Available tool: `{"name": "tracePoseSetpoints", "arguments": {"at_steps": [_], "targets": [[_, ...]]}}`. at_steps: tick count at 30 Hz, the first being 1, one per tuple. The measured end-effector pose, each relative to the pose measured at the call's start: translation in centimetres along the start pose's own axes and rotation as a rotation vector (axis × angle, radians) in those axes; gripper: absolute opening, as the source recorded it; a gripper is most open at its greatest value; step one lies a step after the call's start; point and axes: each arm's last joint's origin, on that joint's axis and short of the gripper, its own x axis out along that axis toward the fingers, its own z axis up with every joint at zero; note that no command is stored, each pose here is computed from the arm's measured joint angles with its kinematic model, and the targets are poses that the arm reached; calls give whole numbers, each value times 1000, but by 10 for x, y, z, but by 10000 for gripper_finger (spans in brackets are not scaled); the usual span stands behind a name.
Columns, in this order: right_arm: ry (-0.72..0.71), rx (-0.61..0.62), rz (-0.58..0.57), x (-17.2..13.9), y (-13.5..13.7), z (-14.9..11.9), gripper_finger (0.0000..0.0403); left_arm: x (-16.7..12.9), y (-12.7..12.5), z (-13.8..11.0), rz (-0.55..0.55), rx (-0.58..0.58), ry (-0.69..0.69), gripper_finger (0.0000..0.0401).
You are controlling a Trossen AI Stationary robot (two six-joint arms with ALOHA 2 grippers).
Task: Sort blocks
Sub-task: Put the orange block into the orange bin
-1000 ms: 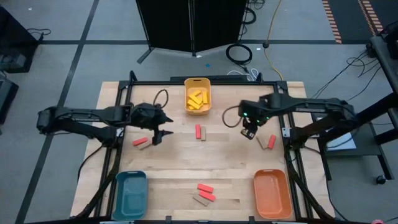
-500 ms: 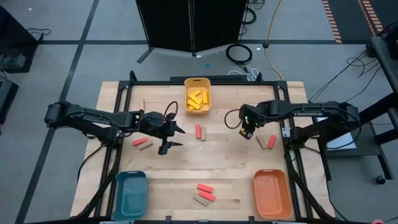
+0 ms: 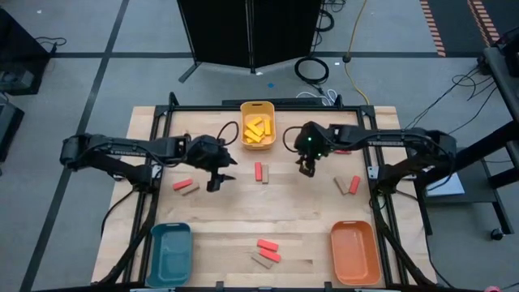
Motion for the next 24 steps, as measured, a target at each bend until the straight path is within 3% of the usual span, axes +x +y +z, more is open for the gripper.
{"name": "tracePoseSetpoints", "arguments": {"at_steps": [4,10,18,24], "targets": [[-22,-78,5,8,2,4,173,-2,9,-9,103,-102,86,262],[13,-81,-1,16,-1,2,173,-12,38,-35,245,-317,284,262],[19,-91,0,18,-1,1,173,-32,83,-56,386,-401,354,262],[26,-86,6,18,2,0,173,-36,97,-67,484,-357,459,262]]}}
